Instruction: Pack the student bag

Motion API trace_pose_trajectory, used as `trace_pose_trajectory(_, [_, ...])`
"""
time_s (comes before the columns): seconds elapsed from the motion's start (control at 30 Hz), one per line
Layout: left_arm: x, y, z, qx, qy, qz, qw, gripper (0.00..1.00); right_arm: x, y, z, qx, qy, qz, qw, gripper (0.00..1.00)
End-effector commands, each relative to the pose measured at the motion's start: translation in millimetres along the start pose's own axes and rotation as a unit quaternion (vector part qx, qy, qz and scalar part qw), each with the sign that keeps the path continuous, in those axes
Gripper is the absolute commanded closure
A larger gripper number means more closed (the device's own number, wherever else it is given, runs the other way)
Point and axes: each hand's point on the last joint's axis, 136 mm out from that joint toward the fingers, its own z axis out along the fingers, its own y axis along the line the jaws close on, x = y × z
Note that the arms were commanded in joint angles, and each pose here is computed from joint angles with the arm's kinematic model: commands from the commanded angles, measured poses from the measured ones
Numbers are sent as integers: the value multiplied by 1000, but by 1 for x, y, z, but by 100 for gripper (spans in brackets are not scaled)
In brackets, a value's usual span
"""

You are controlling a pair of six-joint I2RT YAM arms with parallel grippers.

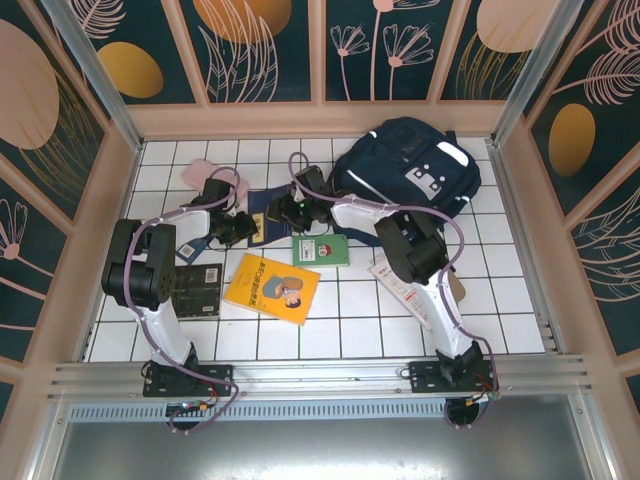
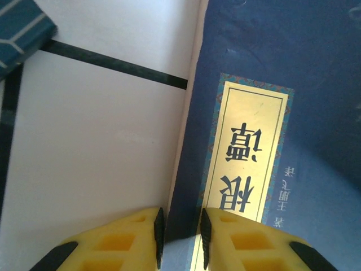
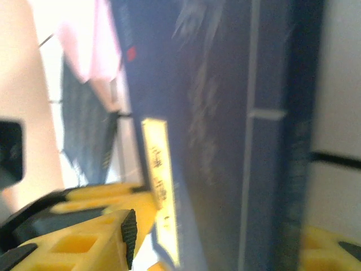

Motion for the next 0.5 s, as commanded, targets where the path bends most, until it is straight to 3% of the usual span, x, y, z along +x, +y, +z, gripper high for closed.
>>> trace_pose_trajectory(0.0, [30,5,13,-3,55,0,999,72,1,85,-33,-128,-3,-49,991,51])
trace_pose_trajectory(0.13, [26,2,9,-5,48,4,999,72,-5,66,-34,-84,-13,-41,996,66])
trace_pose_trajectory(0.27, [16,-6,-4,-3,31,9,999,71,-12,52,-40,-40,-32,-43,998,100])
trace_pose_trajectory(0.47, [-11,-40,-41,59,-20,-2,998,53,-27,61,-71,-64,-62,-54,995,100])
